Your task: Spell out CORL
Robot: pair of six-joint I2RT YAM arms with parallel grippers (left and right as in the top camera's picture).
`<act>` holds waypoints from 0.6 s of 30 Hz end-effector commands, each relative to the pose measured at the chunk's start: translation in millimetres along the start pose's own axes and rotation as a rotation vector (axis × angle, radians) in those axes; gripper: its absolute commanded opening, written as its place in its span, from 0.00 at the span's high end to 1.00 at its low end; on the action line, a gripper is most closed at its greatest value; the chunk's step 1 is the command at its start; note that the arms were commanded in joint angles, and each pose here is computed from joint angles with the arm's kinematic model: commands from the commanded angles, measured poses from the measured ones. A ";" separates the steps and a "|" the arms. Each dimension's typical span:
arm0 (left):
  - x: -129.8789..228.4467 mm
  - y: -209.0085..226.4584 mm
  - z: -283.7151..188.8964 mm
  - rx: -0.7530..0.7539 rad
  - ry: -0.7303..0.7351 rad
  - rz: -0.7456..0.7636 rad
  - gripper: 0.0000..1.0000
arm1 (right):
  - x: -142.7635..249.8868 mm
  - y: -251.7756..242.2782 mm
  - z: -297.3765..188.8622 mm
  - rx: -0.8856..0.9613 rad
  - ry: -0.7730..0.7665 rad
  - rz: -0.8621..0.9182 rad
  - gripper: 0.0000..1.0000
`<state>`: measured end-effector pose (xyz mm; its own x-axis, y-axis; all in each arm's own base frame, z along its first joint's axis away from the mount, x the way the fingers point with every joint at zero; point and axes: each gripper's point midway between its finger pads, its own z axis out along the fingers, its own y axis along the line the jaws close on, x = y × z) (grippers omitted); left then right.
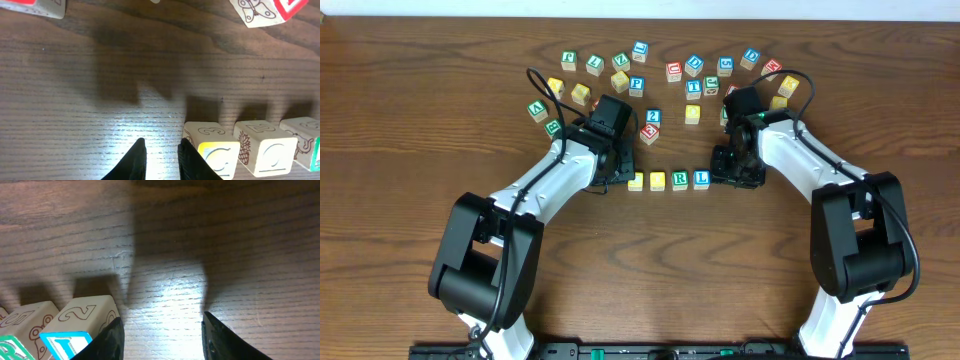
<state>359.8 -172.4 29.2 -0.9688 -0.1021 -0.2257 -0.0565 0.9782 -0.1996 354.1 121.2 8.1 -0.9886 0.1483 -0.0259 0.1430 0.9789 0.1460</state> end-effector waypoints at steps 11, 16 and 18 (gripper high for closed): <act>6.9 7.3 12.8 -0.023 0.032 -0.061 0.78 | 6.1 3.8 5.3 0.003 0.017 -0.019 0.55; 6.8 7.2 12.8 -0.023 0.032 -0.060 0.78 | 5.3 8.4 5.3 -0.017 0.013 -0.049 0.55; 6.7 7.2 12.8 -0.022 0.032 -0.060 0.78 | 5.1 11.4 5.8 -0.020 0.009 -0.057 0.55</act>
<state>358.8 -172.0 21.4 -0.9688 -0.1437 -0.2019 -0.1027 0.9743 -0.2007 356.3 123.4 8.6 -0.9902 0.1352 -0.0349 0.1282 0.9791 0.1577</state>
